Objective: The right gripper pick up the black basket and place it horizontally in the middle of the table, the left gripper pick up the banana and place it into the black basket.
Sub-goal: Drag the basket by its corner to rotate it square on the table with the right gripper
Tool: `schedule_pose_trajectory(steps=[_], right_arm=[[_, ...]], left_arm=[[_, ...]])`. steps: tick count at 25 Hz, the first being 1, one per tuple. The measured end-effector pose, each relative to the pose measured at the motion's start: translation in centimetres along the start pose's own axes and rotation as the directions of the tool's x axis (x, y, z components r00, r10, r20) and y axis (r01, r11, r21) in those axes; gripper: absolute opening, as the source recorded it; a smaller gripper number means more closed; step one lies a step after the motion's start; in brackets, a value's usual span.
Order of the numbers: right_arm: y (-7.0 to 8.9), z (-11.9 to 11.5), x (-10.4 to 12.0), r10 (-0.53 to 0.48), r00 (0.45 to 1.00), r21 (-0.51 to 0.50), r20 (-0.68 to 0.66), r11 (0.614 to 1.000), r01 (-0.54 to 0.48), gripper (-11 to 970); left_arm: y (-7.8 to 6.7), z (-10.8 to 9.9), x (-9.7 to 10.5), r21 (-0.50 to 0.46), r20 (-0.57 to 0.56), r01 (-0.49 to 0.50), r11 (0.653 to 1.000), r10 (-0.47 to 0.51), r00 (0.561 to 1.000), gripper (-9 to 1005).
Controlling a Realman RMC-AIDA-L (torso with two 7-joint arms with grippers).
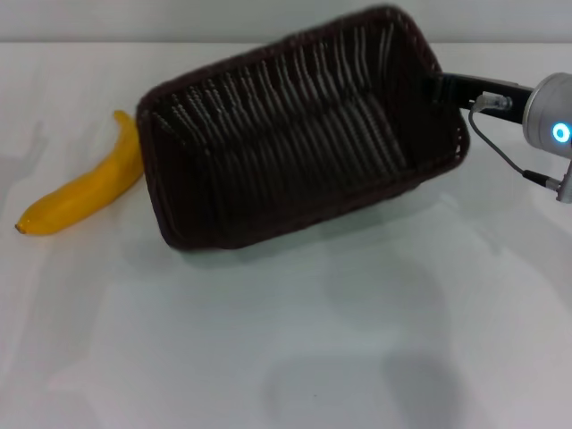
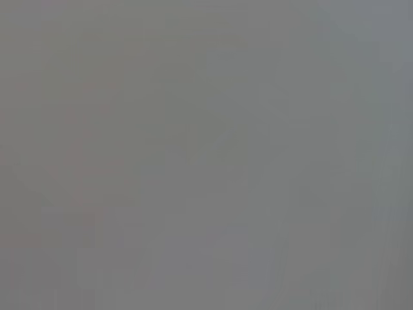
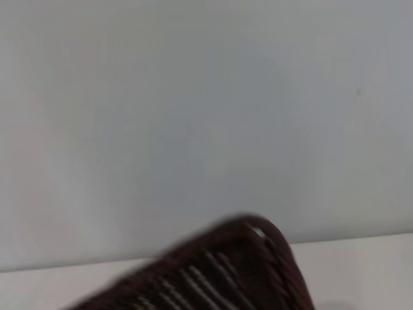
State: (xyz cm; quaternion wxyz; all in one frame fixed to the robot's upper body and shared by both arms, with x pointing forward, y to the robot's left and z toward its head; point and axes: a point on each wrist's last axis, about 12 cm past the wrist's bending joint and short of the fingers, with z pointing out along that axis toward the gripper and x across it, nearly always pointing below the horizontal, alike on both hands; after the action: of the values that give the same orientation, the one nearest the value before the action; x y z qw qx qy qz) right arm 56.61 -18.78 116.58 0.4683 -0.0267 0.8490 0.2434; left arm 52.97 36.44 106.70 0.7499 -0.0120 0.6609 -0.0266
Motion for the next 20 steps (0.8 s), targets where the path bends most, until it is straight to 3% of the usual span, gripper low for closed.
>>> schedule_pose_trajectory(steps=[8, 10, 16, 20], right_arm=[[-0.2, -0.3, -0.5, -0.008, 0.999, 0.0, 0.041, 1.0, 0.008, 324], [-0.2, -0.3, -0.6, -0.021, 0.998, 0.002, 0.057, 1.0, 0.021, 563], [-1.3, -0.1, -1.2, -0.089, 0.987, 0.032, 0.131, 0.996, 0.085, 575], [-2.3, 0.2, -1.3, -0.148, 0.971, 0.066, 0.189, 0.988, 0.138, 634]], left_arm=[[0.1, -0.1, 0.0, -0.002, -0.002, 0.013, 1.0, -0.013, 1.0, 877], [0.1, -0.2, 0.2, -0.004, -0.008, 0.014, 1.0, -0.014, 1.0, 878], [0.2, -0.3, 0.4, -0.011, -0.017, 0.017, 1.0, -0.017, 1.0, 878], [0.2, -0.3, 0.4, -0.013, -0.017, 0.017, 1.0, -0.018, 1.0, 878]])
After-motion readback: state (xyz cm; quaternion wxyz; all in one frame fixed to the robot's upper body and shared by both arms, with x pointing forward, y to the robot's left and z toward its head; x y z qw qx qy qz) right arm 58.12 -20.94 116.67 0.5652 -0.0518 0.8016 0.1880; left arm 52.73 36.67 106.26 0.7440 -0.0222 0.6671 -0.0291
